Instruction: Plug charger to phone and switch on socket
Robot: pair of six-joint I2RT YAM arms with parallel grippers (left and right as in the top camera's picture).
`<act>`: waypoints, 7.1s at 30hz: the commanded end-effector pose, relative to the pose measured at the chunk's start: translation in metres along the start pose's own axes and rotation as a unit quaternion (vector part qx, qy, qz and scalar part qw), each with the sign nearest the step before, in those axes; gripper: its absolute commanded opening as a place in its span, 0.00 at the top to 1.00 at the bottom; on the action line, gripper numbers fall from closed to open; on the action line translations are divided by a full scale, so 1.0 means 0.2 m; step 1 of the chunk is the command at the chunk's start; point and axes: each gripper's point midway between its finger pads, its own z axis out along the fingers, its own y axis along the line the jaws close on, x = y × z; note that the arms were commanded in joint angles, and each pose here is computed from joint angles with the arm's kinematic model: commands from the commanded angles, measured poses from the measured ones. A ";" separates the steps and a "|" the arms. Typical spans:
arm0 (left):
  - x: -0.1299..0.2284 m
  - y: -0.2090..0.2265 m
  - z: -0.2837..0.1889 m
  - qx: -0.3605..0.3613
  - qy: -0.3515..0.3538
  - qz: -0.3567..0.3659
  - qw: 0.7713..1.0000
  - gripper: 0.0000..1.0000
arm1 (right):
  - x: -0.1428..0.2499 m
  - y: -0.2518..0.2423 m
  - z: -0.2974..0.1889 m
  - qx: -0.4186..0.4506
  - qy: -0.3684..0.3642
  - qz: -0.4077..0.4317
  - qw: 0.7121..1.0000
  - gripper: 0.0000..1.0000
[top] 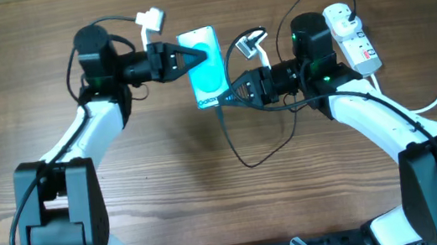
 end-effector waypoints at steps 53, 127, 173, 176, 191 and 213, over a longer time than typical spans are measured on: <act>0.14 0.00 -0.05 0.027 0.046 -0.016 0.998 0.96 | 0.08 -0.10 0.13 0.067 0.007 0.030 0.997 0.95; 0.27 0.29 0.24 -0.401 0.077 -0.077 0.909 0.96 | 0.23 0.13 -0.83 0.561 -0.177 -0.028 0.808 0.01; 0.65 1.31 0.07 -0.466 0.104 -0.204 0.855 0.93 | 0.46 -0.51 -0.78 0.590 -0.069 0.195 0.780 0.00; 0.67 1.32 0.05 -0.470 0.110 -0.200 0.852 0.88 | 0.45 -0.51 -0.77 0.590 -0.070 0.194 0.781 0.00; 0.71 1.36 -0.03 -0.516 0.115 -0.202 0.824 0.77 | 0.44 -0.51 -0.77 0.589 -0.073 0.191 0.782 0.00; 0.71 1.34 -0.14 -0.536 0.110 -0.229 0.805 0.74 | 0.42 -0.51 -0.77 0.588 -0.078 0.185 0.783 0.00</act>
